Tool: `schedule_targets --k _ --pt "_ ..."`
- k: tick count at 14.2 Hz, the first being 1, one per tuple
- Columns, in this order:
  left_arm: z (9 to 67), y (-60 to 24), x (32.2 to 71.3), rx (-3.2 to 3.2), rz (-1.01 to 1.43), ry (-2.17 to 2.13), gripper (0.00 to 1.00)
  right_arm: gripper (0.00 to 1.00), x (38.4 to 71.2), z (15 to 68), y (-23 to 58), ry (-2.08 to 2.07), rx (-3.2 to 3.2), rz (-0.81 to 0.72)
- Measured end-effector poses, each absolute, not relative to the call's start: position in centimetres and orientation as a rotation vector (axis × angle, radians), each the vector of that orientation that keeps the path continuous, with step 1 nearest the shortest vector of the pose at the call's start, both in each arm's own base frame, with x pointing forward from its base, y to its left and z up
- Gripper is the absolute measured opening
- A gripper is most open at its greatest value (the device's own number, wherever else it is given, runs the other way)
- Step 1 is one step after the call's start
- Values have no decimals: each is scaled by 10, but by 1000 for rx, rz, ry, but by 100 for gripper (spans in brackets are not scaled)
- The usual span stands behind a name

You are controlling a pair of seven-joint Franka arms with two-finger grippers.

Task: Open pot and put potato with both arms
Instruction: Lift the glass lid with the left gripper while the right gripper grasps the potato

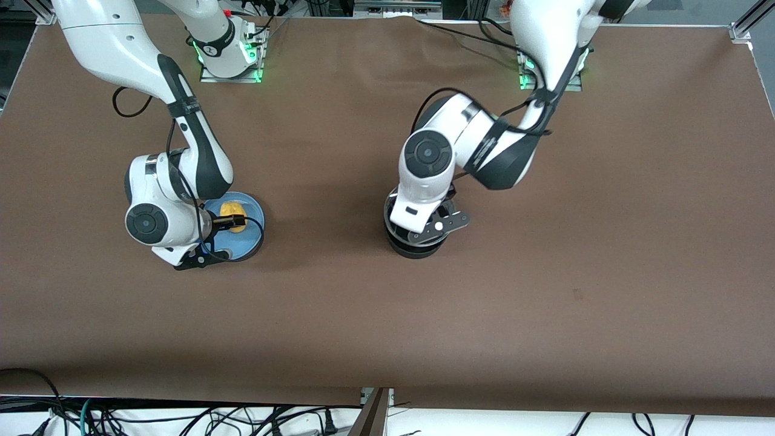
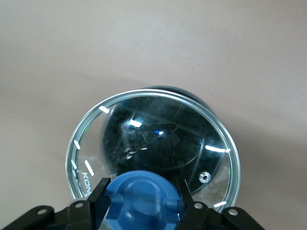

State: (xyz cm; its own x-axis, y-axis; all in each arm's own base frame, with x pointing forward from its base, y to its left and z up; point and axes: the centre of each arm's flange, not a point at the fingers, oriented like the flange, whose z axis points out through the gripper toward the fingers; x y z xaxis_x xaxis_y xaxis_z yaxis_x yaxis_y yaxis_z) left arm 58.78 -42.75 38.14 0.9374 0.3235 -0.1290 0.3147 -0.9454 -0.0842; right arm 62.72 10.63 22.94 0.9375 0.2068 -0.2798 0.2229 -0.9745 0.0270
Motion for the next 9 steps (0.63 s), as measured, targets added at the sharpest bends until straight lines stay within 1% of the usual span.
schedule_targets --k 2,4,6,8,9 --pt "417 -378 597 -3018 298 -322 60 100 623 225 107 370 3033 -438" --pt "433 -314 619 -3026 368 -181 60 100 618 217 107 385 3033 -441" --pt "433 -249 640 -3049 422 -18 60 100 615 212 107 393 3033 -440" --pt "419 -186 653 -3038 475 157 60 100 613 209 107 402 3032 -445" --pt "409 -158 658 -3016 495 224 60 93 613 209 107 404 3032 -444"
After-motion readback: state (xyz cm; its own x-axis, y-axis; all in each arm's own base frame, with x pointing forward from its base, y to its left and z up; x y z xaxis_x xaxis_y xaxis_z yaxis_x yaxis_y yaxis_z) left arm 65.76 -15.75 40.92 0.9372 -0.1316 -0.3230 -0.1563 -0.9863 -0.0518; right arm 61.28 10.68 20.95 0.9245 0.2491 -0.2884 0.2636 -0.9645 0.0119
